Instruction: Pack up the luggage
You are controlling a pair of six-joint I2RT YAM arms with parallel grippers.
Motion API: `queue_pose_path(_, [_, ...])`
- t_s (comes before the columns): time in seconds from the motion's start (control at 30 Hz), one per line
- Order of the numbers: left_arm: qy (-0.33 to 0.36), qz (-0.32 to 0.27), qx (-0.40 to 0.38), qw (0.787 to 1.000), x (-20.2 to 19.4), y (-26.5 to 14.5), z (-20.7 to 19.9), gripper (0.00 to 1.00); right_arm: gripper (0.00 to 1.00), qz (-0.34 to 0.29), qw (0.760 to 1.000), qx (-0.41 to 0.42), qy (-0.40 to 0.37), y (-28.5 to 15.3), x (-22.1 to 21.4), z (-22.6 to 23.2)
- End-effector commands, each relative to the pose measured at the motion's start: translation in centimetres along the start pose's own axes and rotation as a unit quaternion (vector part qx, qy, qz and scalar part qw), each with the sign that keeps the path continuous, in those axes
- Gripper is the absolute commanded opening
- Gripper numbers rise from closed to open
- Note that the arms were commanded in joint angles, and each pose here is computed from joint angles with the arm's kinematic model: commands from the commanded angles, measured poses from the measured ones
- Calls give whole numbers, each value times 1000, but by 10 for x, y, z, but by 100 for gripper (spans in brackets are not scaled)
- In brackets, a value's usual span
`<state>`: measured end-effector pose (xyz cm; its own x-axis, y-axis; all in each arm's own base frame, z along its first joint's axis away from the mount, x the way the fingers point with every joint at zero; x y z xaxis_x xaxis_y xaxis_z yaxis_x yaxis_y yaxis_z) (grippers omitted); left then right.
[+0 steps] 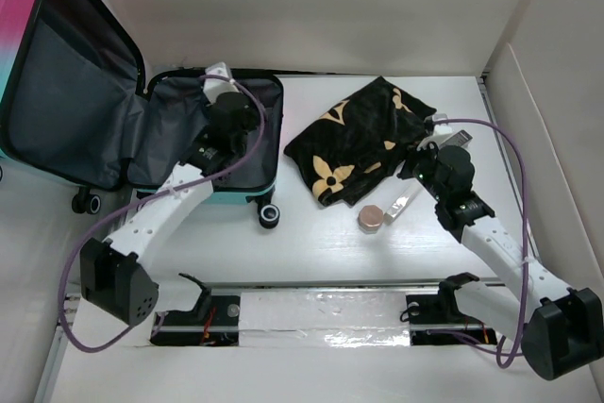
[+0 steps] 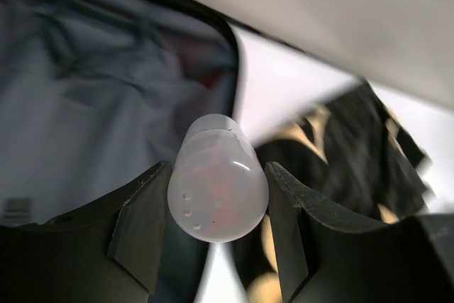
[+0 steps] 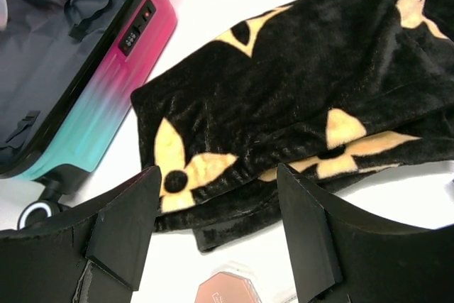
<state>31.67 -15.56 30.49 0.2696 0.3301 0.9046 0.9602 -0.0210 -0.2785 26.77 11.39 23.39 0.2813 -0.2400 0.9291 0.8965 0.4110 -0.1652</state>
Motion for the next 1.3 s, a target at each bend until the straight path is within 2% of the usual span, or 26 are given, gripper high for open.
queue_pose_path(0.0, [-38,-32,79,996,5,37,42,43,72,-46,999,15,-7,-3,25,11])
queue_pose_path(0.07, [-68,-41,100,992,4,57,66,43,71,-43,999,28,-6,-3,23,16])
queue_pose_path(0.1, [-67,-25,114,991,-12,68,76,43,71,-41,999,26,-8,-3,23,16])
queue_pose_path(0.17, [-85,-18,143,986,-18,84,97,43,71,-40,999,21,-10,-3,21,16])
queue_pose_path(0.23, [-95,7,162,982,-31,99,109,41,71,-37,999,27,-7,-1,18,18])
queue_pose_path(0.3, [-103,7,176,979,-37,105,116,42,71,-32,999,38,-10,0,19,23])
queue_pose_path(0.33, [-105,0,180,978,-37,105,117,46,71,-31,999,36,-12,0,19,22])
queue_pose_path(0.37, [-107,-3,183,977,-38,103,119,60,72,-34,999,24,-14,-1,20,20])
queue_pose_path(0.47, [-124,-20,184,975,-34,94,121,80,72,-37,999,29,-10,0,18,22])
queue_pose_path(0.57, [-152,-42,149,976,-27,81,115,80,72,-33,999,19,-14,0,19,20])
queue_pose_path(0.63, [-156,-34,115,981,-35,73,107,80,71,-36,999,10,-13,-1,18,18])
queue_pose_path(0.73, [-110,-53,57,991,-39,49,79,74,52,-46,999,6,-10,-3,21,18])
queue_pose_path(0.77, [-90,-45,16,995,-50,33,56,69,26,-50,999,-3,-10,-5,23,16])
queue_pose_path(0.8, [-77,-44,-13,996,-54,25,42,66,11,-56,998,-18,-10,-7,24,13])
queue_pose_path(0.83, [-62,-34,-45,996,-60,17,27,62,2,-65,998,-26,-8,-11,27,12])
queue_pose_path(0.87, [-37,-25,-69,997,-68,8,15,53,0,-74,996,-42,-2,-13,28,10])
queue_pose_path(0.93, [-3,10,-145,989,-98,-16,-24,47,0,-88,995,-53,3,-20,31,9])
queue_pose_path(0.97, [22,40,-183,982,-122,-30,-45,37,4,-95,993,-69,5,-23,32,5])
queue_pose_path(1.03, [47,73,-218,972,-146,-43,-63,36,16,-107,991,-80,6,-29,35,3])
queue_pose_path(1.07, [55,85,-227,969,-156,-49,-71,36,32,-121,989,-86,10,-34,40,3])
queue_pose_path(1.13, [73,101,-274,954,-182,-66,-91,43,47,-127,988,-87,10,-37,41,2])
queue_pose_path(1.17, [90,114,-281,949,-196,-68,-94,61,57,-131,987,-88,10,-39,42,2])
queue_pose_path(1.2, [104,125,-311,936,-200,-73,-105,69,61,-132,987,-91,10,-40,42,2])
queue_pose_path(1.27, [141,156,-332,920,-223,-80,-117,78,64,-131,987,-92,10,-39,41,1])
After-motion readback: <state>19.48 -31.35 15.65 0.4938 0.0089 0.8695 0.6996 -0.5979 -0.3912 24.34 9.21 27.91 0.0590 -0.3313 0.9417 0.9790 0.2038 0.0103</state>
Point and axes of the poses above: each gripper's point midway between its finger pads, its own y axis out along the fingers, its own z axis along the line the jaws close on, x = y × z, the point moved 7 cm from there along -y, back along the fingers, and after that the axes turned 2 degrees about y, right-handed, at the moved point
